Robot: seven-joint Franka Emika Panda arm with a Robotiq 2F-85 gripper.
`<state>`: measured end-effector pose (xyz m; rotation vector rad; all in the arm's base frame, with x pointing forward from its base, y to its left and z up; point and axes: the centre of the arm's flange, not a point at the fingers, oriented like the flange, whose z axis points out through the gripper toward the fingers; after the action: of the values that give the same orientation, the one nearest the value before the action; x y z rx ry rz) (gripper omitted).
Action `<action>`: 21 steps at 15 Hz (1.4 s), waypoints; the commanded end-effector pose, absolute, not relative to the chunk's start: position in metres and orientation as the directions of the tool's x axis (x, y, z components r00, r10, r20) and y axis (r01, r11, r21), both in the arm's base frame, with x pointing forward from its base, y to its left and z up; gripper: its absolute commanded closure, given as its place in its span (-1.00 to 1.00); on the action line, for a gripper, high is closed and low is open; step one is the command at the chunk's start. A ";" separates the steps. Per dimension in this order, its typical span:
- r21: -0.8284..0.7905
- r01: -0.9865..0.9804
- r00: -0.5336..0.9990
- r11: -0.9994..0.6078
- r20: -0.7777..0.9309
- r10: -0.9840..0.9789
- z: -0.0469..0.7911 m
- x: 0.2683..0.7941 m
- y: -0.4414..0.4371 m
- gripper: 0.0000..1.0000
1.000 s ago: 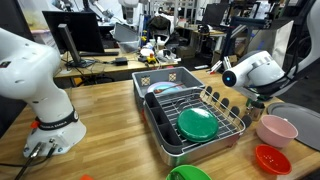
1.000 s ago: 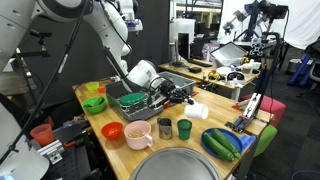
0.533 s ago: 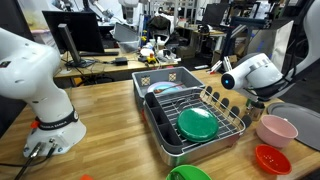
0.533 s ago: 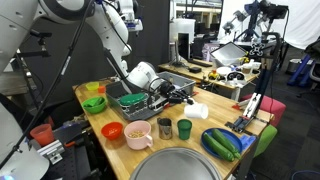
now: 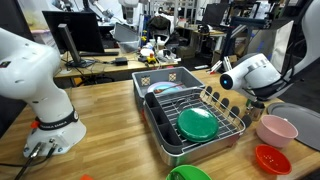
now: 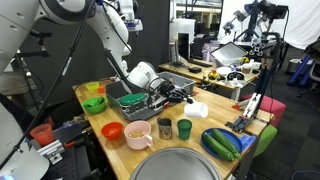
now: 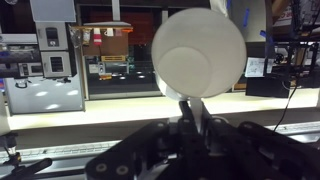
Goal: Pour the contents of the mug into the metal jug
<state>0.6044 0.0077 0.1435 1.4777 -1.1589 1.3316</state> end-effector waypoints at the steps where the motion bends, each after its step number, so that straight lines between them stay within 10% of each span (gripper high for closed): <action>1: -0.066 -0.972 -0.033 -0.226 0.989 -0.144 0.145 0.606 0.006 0.95; 21: -0.414 -0.907 -0.154 -0.071 0.485 -0.861 0.236 0.623 -0.016 0.95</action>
<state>0.6482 -0.0146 0.2430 1.8630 -2.0083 1.1227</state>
